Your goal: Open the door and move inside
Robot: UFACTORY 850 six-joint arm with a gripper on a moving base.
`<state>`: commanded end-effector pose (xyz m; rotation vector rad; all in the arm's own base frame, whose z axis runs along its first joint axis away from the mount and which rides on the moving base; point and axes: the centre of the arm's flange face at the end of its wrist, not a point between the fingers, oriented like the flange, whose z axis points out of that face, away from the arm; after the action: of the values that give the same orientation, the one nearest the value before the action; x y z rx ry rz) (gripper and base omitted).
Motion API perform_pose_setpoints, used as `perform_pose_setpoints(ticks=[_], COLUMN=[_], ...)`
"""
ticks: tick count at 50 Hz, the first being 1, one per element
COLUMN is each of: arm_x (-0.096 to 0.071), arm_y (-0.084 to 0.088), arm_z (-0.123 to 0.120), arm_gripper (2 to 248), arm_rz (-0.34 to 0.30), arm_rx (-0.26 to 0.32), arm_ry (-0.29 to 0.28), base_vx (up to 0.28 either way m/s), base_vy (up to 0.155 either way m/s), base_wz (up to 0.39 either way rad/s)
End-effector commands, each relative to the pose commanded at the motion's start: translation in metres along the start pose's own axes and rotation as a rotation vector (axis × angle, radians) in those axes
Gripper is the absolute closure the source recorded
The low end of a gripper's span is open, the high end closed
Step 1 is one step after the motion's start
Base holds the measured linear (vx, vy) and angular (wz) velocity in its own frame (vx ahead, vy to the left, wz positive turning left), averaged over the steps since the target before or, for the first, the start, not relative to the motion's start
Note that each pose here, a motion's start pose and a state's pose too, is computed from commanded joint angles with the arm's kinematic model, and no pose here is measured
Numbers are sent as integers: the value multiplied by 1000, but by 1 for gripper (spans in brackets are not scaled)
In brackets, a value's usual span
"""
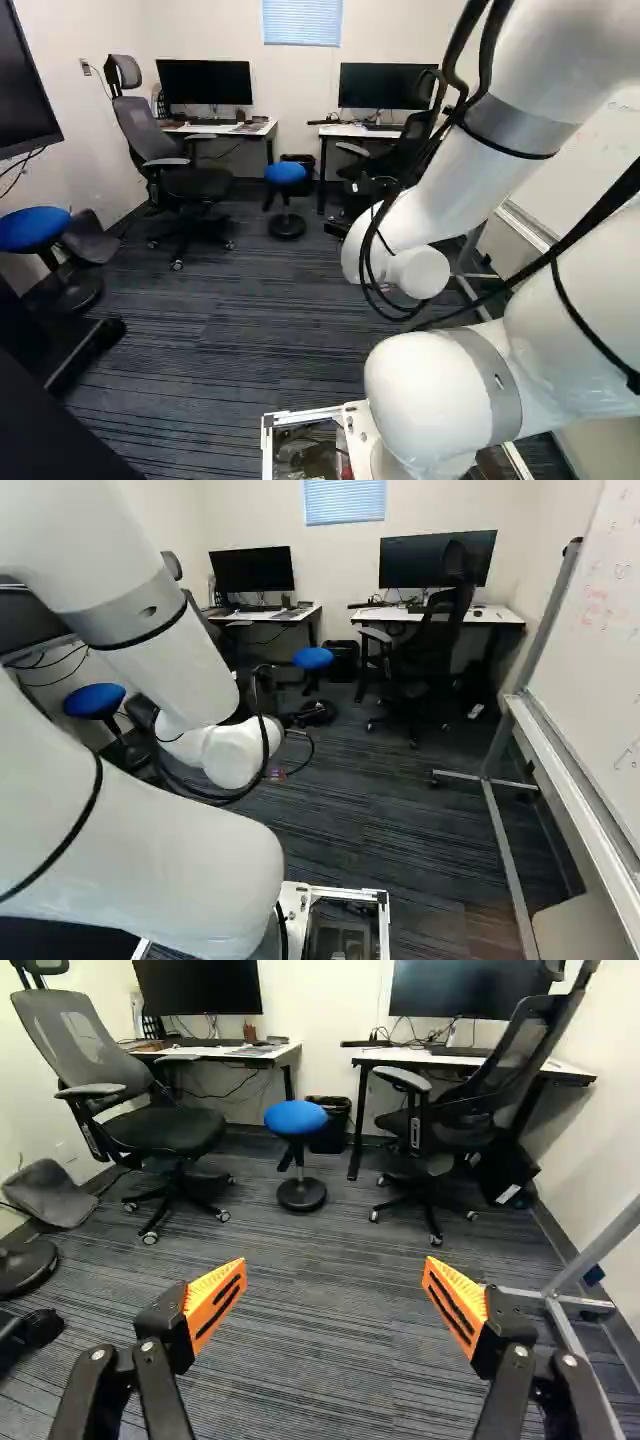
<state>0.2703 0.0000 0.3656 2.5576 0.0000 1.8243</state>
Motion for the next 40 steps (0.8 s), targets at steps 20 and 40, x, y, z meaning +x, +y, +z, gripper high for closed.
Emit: perform_pose_setpoints(ticks=[20, 40], arm_x=[0, 0], arm_y=[0, 0], arm_z=[0, 0], arm_gripper=[3, 3], arm_rz=[0, 0], arm_rx=[0, 0], arm_ry=[0, 0], base_vx=[195, 193], base_vy=[31, 7], base_wz=[131, 8])
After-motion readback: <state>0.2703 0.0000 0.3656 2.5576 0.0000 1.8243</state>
